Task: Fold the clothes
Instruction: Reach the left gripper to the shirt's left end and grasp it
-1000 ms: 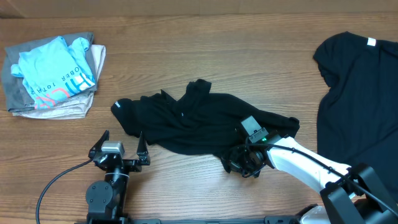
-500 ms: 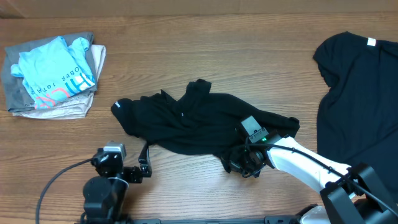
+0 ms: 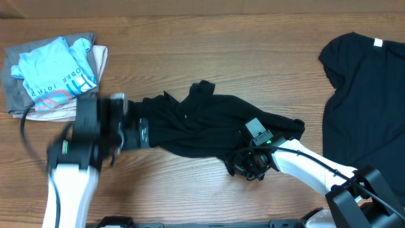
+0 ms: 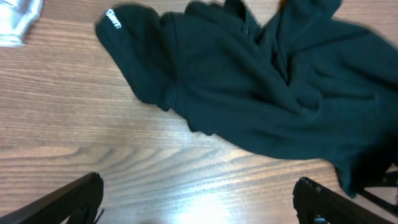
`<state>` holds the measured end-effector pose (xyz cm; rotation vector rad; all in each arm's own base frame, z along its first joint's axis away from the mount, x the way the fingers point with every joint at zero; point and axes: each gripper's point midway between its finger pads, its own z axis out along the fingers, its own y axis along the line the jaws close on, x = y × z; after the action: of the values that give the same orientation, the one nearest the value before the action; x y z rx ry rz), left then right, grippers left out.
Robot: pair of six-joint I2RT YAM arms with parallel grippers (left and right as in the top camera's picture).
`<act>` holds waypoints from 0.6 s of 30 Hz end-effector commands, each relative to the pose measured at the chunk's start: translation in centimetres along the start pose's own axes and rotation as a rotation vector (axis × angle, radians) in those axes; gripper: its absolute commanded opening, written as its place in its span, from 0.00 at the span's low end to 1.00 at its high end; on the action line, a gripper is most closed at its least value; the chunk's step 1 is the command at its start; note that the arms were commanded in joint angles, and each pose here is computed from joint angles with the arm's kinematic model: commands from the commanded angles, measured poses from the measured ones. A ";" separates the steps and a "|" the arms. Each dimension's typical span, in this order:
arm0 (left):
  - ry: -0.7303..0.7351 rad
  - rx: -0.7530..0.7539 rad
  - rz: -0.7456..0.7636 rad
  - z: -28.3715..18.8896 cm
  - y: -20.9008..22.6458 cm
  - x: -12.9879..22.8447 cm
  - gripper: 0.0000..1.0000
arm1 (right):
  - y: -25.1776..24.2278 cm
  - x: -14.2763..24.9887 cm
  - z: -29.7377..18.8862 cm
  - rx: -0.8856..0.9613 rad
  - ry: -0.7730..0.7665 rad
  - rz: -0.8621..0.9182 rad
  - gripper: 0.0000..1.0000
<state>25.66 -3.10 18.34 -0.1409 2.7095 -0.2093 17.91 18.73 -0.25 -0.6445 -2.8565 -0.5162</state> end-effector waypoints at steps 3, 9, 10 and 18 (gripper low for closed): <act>0.175 0.049 -0.032 3.8 -1.6 -3.1 0.62 | -1.3 -0.1 0.6 0.046 -0.005 0.013 0.04; 0.325 0.020 -0.162 7.5 -1.1 -1.2 0.04 | -1.4 -0.1 0.6 0.049 -0.004 0.010 0.04; 0.347 0.013 -0.177 8.0 -1.0 -0.8 0.04 | -1.3 -0.1 0.6 0.049 -0.004 0.010 0.04; 0.498 -0.099 -0.268 11.2 0.9 3.3 0.04 | -1.3 -0.2 0.6 0.046 -0.006 0.009 0.04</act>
<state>28.32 -4.50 8.50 -0.4260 3.1411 -0.2769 17.89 18.72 -0.25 -0.6441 -2.8560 -0.5149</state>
